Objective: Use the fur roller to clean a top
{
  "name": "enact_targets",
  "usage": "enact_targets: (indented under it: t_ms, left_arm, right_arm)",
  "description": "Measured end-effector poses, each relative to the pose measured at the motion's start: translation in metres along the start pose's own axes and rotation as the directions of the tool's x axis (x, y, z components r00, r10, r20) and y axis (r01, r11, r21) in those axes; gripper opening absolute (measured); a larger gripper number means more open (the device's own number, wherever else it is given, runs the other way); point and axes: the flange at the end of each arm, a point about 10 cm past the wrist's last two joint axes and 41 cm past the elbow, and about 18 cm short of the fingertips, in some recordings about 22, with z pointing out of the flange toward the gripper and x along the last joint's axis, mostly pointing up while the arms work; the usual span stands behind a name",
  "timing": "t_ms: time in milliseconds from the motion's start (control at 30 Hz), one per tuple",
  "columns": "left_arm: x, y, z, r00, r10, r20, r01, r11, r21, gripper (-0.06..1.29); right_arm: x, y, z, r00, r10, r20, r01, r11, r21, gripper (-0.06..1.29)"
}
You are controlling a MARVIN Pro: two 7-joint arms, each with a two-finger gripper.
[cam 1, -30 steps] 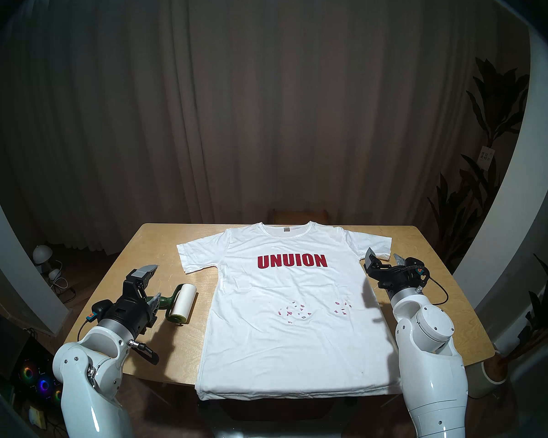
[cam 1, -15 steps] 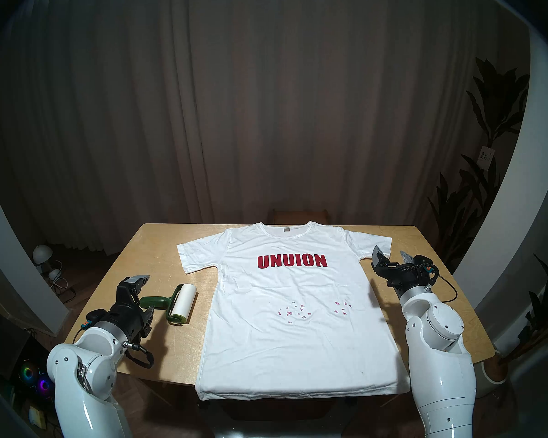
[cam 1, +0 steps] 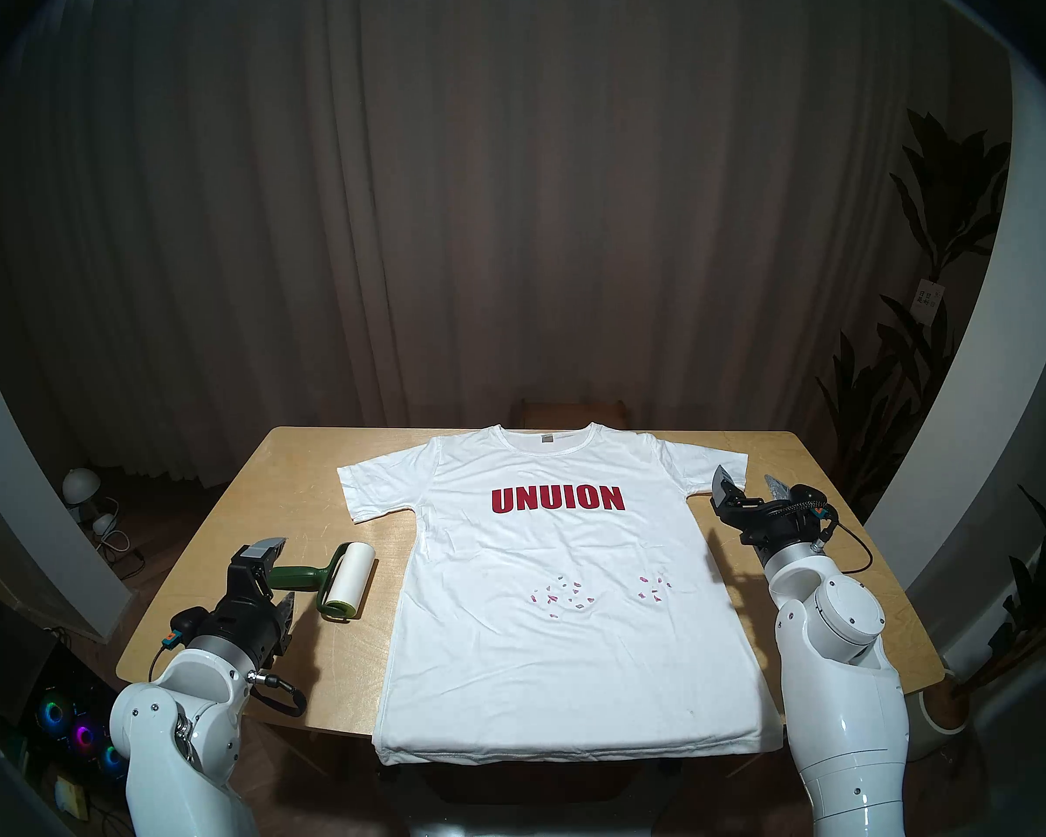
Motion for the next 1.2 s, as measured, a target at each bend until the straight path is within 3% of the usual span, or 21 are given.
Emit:
enact_targets:
  t_ms: [267, 600, 1200]
  left_arm:
    - [-0.005, -0.022, 0.01, 1.0, -0.012, -0.013, 0.013, 0.999, 0.042, 1.23]
    - [0.0, -0.019, 0.023, 0.999, -0.006, -0.037, 0.007, 0.999, 0.043, 1.23]
    - [0.012, -0.015, 0.055, 0.999, 0.034, -0.006, -0.034, 0.996, 0.081, 1.19]
  right_arm:
    - [-0.001, -0.004, 0.004, 1.0, -0.027, 0.005, 0.027, 0.999, 0.018, 1.23]
    - [0.003, -0.008, 0.007, 0.998, -0.065, 0.007, 0.064, 0.997, 0.041, 1.23]
    - [0.011, -0.018, 0.011, 0.995, -0.099, 0.0, 0.099, 0.995, 0.021, 1.23]
